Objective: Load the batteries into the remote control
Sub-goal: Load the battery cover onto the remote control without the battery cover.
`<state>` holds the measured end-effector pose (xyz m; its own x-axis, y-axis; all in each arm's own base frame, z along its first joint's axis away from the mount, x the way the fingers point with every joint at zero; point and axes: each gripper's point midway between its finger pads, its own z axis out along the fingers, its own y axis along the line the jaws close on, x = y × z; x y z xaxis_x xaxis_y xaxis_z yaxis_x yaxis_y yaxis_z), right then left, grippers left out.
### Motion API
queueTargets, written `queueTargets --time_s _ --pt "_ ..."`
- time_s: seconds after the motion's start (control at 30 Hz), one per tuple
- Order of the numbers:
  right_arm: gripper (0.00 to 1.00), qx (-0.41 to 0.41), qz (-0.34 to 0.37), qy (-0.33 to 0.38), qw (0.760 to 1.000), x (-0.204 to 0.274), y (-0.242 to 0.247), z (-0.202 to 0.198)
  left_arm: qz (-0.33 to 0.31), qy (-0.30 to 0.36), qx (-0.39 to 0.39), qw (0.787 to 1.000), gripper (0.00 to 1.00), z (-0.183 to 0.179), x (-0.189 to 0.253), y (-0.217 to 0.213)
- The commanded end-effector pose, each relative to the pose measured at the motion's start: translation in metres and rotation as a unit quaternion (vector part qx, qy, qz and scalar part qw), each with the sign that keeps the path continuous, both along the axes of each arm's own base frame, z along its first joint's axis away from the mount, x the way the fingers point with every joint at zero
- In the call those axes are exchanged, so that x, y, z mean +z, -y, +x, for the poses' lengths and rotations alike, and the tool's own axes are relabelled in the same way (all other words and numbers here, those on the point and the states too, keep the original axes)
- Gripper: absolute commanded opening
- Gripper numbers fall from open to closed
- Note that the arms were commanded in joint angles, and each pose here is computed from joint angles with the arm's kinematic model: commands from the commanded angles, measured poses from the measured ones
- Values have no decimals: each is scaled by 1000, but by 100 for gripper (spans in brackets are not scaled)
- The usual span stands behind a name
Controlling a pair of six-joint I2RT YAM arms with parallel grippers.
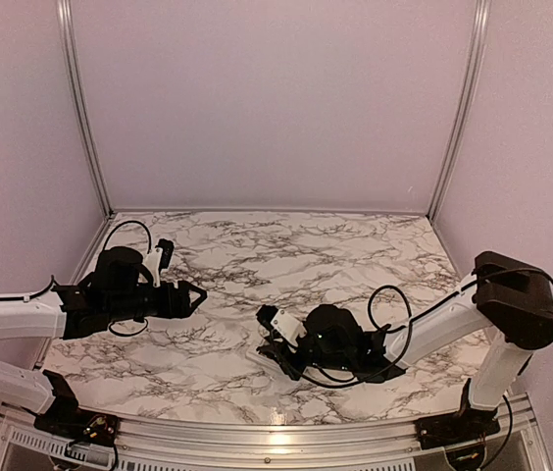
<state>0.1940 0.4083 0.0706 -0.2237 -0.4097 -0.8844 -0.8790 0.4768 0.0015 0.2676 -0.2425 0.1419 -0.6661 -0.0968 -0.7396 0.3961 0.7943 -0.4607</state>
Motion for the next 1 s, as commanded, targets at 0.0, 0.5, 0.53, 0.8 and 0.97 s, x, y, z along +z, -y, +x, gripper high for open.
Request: queueTargets --time_s 0.0,0.5,0.53,0.8,0.97 --pt "0 -2 -8 5 1000 -7 1 3 -5 15 4 1000 80 5 14 0" --pt "0 -11 -21 12 1000 -9 5 12 -4 16 3 1000 80 5 14 0" --pt "0 -11 -23 11 1000 -10 6 11 -4 16 4 1000 80 5 14 0" --pt "0 -4 -27 -1 1000 -16 7 8 -2 17 3 1000 80 5 14 0" --pt "6 0 -34 -9 999 -22 9 4 -1 17 4 1000 80 5 13 -1"
